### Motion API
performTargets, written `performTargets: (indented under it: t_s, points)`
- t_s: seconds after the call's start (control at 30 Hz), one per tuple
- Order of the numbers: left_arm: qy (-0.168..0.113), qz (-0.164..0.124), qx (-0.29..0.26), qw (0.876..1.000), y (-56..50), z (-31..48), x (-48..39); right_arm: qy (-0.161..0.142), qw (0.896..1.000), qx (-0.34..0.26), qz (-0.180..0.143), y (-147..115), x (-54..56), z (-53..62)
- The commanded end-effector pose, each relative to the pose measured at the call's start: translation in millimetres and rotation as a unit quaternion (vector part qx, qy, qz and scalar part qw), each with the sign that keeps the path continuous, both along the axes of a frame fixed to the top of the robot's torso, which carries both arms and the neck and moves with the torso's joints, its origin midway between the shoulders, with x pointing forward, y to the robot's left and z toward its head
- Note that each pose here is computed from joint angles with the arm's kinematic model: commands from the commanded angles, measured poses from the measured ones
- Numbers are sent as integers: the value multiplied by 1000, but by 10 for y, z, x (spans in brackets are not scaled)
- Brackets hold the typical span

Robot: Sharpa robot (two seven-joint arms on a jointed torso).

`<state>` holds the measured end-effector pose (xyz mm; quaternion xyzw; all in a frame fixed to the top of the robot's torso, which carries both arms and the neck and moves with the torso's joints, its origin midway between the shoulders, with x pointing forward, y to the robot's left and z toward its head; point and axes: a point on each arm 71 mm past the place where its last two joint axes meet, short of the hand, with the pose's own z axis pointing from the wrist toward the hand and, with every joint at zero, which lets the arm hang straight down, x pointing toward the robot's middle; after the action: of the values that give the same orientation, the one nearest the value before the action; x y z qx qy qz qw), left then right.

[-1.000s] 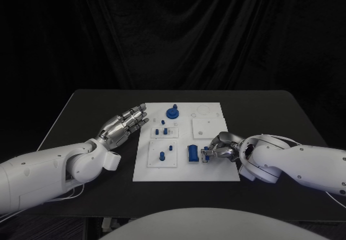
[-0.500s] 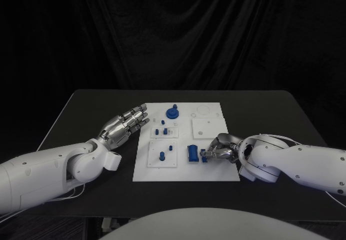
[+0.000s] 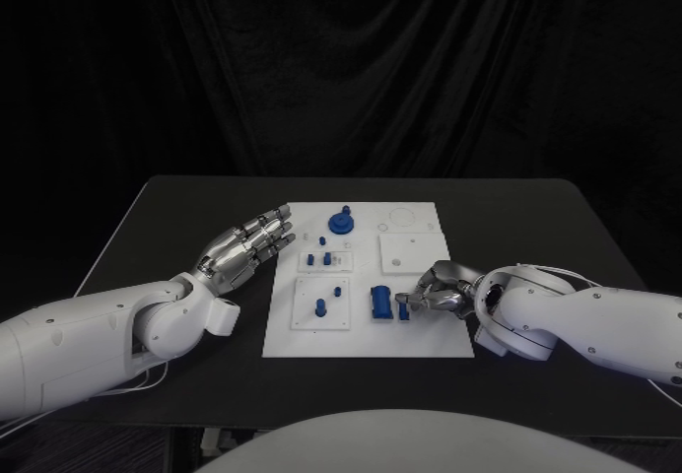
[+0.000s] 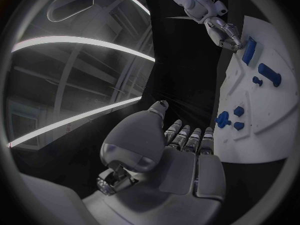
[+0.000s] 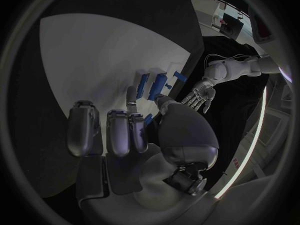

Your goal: Assemble the parts on the task board

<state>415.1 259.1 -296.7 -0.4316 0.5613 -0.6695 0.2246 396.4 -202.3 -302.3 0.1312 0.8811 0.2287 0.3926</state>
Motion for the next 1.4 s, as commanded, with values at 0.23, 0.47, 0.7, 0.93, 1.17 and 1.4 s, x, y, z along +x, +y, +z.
performTargets:
  t_s: [0.23, 0.47, 0.7, 0.93, 1.17, 1.4]
  points:
    - [-2, -1, -7, 1000, 15, 7, -13, -32, 999, 27, -4, -76, -65, 63]
    - [-1, -1, -7, 1000, 20, 6, -16, -13, 1000, 23, 0, -126, -158, 37]
    - [-3, -1, -9, 1000, 18, 7, -18, -15, 1000, 27, -1, -169, -198, 12]
    - [-11, 4, -14, 1000, 7, 29, -30, -124, 984, 127, -20, -247, -163, 198]
    - [-25, 7, -25, 999, -34, 59, -37, -178, 938, 296, -32, -415, -207, 461]
    - [-46, 13, -40, 998, -129, 102, -43, -173, 889, 423, -34, -529, -185, 624]
